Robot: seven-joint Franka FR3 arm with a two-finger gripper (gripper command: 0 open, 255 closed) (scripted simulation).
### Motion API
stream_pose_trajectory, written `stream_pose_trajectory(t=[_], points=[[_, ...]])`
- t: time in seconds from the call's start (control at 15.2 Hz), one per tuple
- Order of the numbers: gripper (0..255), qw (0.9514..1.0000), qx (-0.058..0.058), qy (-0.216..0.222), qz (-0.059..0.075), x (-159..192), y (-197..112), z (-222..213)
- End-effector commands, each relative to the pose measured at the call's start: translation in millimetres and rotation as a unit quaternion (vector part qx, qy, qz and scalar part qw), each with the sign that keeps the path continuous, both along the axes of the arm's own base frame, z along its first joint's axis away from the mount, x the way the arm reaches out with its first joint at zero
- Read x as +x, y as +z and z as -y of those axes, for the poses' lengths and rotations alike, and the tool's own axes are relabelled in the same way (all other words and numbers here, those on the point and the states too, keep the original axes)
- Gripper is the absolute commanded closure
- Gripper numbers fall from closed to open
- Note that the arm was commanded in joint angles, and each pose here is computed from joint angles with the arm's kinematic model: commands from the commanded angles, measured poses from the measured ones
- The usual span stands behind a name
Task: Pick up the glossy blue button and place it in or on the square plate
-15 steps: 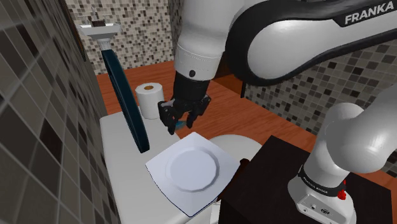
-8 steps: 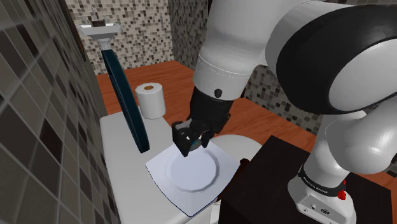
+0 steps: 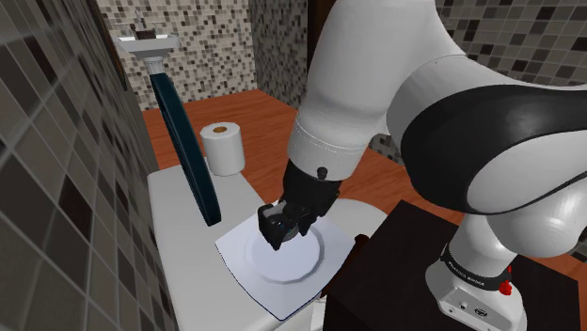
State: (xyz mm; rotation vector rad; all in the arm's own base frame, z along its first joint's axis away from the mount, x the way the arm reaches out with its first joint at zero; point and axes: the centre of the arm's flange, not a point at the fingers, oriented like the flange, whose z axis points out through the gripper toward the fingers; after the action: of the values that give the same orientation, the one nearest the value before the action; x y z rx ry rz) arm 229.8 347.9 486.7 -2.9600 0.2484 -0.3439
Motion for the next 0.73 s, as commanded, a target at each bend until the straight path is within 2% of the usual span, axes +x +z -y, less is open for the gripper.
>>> stream_pose_trajectory(t=[0.0,0.26,0.66], points=[[255,1.0,0.0,0.0,0.0,-0.9,-11.5,1.1],[255,1.0,0.0,0.0,0.0,-0.9,-30.8,1.1],[255,1.0,0.0,0.0,0.0,-0.9,-30.8,1.1]])
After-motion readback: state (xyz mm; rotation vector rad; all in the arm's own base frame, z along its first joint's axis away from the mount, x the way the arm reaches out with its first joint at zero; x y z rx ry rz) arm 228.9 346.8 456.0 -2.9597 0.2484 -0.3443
